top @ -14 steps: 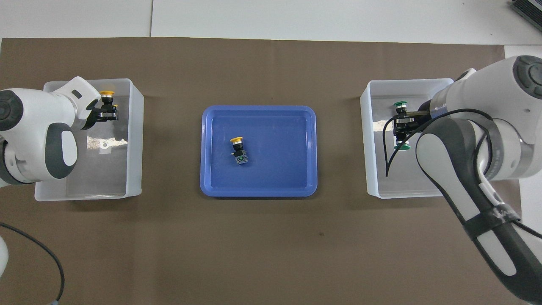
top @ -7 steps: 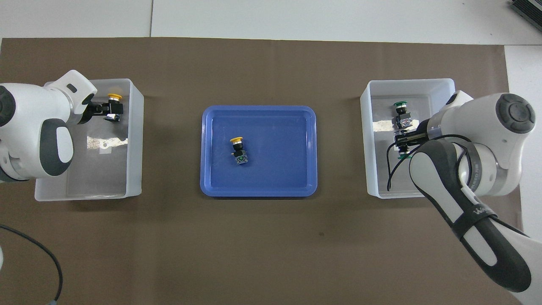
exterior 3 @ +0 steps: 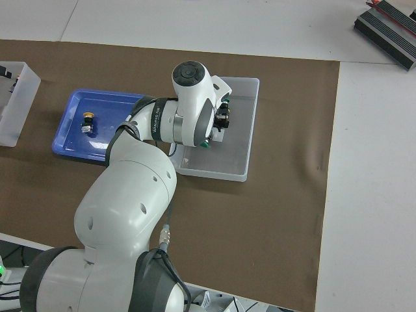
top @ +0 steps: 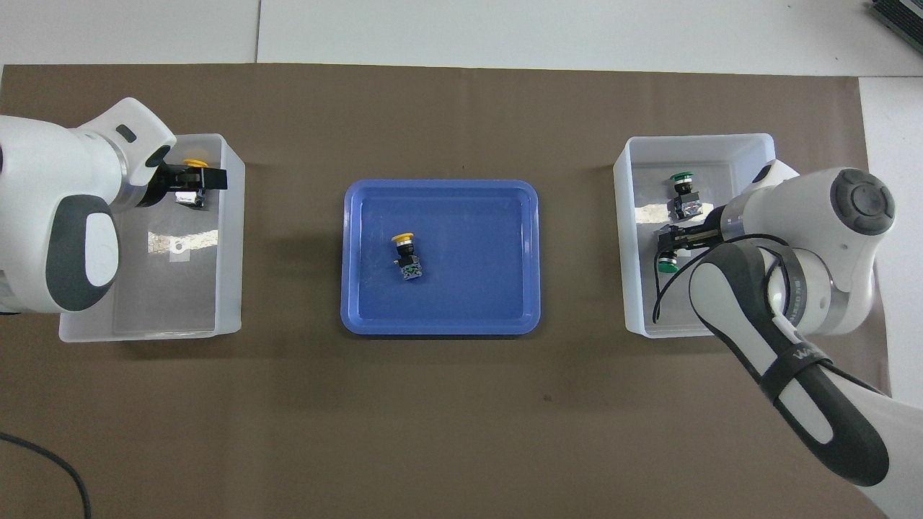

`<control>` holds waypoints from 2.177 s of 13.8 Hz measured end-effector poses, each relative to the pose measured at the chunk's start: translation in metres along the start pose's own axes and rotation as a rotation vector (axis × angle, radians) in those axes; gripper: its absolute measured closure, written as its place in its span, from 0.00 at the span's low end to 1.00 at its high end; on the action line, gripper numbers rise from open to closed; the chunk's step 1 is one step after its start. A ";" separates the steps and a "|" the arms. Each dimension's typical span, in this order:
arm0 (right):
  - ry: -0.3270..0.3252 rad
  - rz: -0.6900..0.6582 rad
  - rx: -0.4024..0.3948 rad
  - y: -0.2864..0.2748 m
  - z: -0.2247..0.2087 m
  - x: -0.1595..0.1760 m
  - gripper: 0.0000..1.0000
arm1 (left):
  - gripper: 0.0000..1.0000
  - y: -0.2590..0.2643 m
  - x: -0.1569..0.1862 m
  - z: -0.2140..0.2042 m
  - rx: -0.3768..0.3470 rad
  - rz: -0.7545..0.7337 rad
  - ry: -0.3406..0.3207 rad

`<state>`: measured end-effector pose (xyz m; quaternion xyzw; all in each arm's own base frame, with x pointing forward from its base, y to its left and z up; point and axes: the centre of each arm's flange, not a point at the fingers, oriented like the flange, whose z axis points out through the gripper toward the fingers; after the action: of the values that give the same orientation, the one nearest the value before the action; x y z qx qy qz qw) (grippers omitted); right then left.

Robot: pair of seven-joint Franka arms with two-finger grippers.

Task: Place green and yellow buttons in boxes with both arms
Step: 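Lower the second green button into the box and open the right gripper, then reach the left gripper into the tray and grasp the last yellow button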

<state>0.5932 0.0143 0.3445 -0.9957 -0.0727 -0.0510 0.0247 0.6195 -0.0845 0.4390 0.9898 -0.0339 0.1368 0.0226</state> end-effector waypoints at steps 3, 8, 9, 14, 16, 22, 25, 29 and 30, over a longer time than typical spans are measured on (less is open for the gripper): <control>0.064 0.001 -0.005 0.000 -0.043 0.016 0.00 | 0.00 0.065 -0.012 0.008 -0.026 -0.017 -0.022; 0.065 0.157 -0.058 0.001 -0.129 0.012 0.00 | 0.00 0.166 -0.056 0.038 -0.053 -0.076 -0.078; 0.046 0.194 -0.087 -0.001 -0.145 0.010 0.00 | 0.00 0.184 -0.067 0.048 -0.058 -0.085 -0.082; -0.014 0.269 -0.115 -0.003 -0.249 -0.004 0.00 | 0.00 0.255 -0.105 0.095 -0.094 -0.128 -0.074; -0.020 0.281 -0.116 -0.002 -0.283 -0.011 0.00 | 0.00 0.262 -0.111 0.108 -0.093 -0.120 -0.081; -0.069 0.361 -0.086 0.032 -0.303 -0.032 0.00 | 0.53 0.266 -0.118 0.116 -0.088 -0.110 -0.090; -0.072 0.359 -0.085 0.033 -0.302 -0.032 0.00 | 0.53 0.251 -0.104 0.104 -0.079 -0.136 -0.076; -0.074 0.350 -0.086 0.031 -0.301 -0.032 0.00 | 0.55 0.171 -0.052 0.030 -0.057 -0.200 -0.030; -0.075 0.346 -0.086 0.029 -0.301 -0.032 0.00 | 0.55 0.141 -0.039 0.012 -0.047 -0.199 -0.023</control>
<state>0.5370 -0.0356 0.6387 -0.9948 0.1008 -0.0117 -0.0121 0.5753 -0.2237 0.4223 0.9889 0.0612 0.1218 0.0588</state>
